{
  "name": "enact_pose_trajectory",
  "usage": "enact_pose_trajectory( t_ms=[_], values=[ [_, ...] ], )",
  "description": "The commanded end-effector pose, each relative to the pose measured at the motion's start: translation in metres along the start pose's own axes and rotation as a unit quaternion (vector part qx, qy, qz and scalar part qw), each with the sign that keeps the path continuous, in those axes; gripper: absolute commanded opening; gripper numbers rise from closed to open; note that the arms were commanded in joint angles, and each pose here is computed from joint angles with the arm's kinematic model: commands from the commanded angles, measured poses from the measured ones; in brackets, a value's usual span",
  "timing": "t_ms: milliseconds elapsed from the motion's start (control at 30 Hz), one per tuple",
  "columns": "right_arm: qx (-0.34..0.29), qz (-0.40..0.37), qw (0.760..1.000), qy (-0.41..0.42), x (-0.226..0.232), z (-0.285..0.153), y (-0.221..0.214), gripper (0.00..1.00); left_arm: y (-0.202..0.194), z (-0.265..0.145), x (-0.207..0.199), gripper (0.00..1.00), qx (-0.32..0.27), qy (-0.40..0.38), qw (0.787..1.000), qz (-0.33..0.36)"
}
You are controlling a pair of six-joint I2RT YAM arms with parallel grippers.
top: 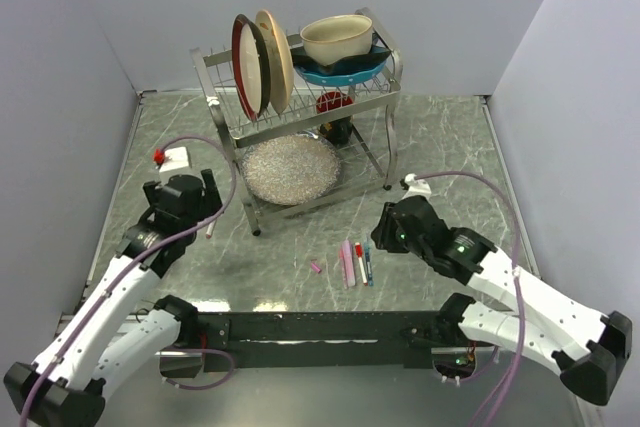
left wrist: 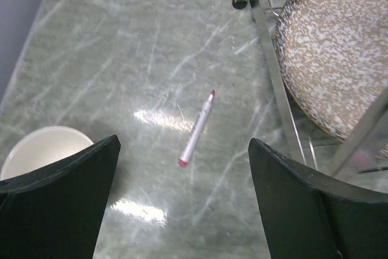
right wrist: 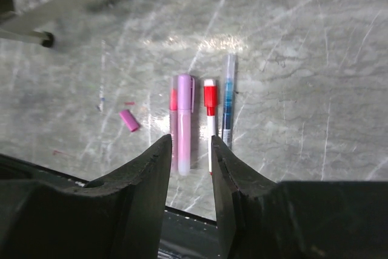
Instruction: Insert the pens into the pen caps
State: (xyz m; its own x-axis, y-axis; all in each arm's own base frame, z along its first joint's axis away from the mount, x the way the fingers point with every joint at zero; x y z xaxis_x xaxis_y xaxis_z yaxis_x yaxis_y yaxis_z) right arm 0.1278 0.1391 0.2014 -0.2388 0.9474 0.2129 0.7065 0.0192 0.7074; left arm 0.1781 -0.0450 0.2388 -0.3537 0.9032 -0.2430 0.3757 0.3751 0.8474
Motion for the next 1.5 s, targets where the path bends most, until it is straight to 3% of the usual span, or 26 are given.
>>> enact_pose_trajectory(
  t_ms=[0, 167, 200, 300, 400, 567, 1333, 1467],
  values=[
    [-0.044, -0.005, 0.999, -0.004, -0.005, -0.023, 0.015, 0.4, 0.013, 0.015, -0.003, 0.93, -0.044, -0.018, 0.997, 0.066],
    [-0.059, -0.008, 0.998, -0.007, -0.011, -0.029, 0.014, 0.4, 0.026, 0.022, -0.003, 0.88, -0.037, -0.041, 0.998, -0.035],
    [-0.062, -0.008, 0.998, -0.008, -0.012, -0.03, 0.013, 0.4, 0.027, 0.027, 0.003, 0.8, -0.03, -0.026, 0.997, -0.068],
    [-0.07, -0.003, 0.998, -0.008, -0.014, -0.034, 0.013, 0.4, 0.016, 0.046, 0.016, 0.7, 0.018, 0.012, 0.991, -0.129],
    [-0.082, 0.004, 0.997, -0.003, -0.015, -0.037, 0.013, 0.4, -0.003, 0.062, 0.023, 0.77, 0.089, 0.025, 0.981, -0.169],
    [-0.093, 0.011, 0.996, -0.002, -0.016, -0.038, 0.012, 0.4, -0.03, 0.078, 0.023, 0.74, 0.156, 0.027, 0.97, -0.186],
    [-0.109, 0.007, 0.994, 0.0, -0.012, -0.038, 0.023, 0.4, -0.084, 0.124, 0.033, 0.64, 0.239, 0.102, 0.953, -0.158],
    [-0.113, 0.011, 0.994, 0.006, -0.011, -0.04, 0.024, 0.4, -0.086, 0.128, 0.033, 0.56, 0.242, 0.11, 0.953, -0.143]
  ],
)
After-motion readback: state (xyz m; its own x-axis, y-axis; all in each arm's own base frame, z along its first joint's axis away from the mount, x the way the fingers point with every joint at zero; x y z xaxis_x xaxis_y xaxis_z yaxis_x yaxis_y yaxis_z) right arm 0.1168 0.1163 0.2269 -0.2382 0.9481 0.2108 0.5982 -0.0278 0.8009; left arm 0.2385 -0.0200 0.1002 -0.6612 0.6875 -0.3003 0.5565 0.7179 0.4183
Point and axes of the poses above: each gripper's point midway between its finger pads, its own z axis out along the fingers, its own x axis along the line the jaws close on, y = z × x, the point moved 9 cm from there along -z, back along the fingers, and after that the axes turned 12 degrees about -z, right-handed, at the moved point
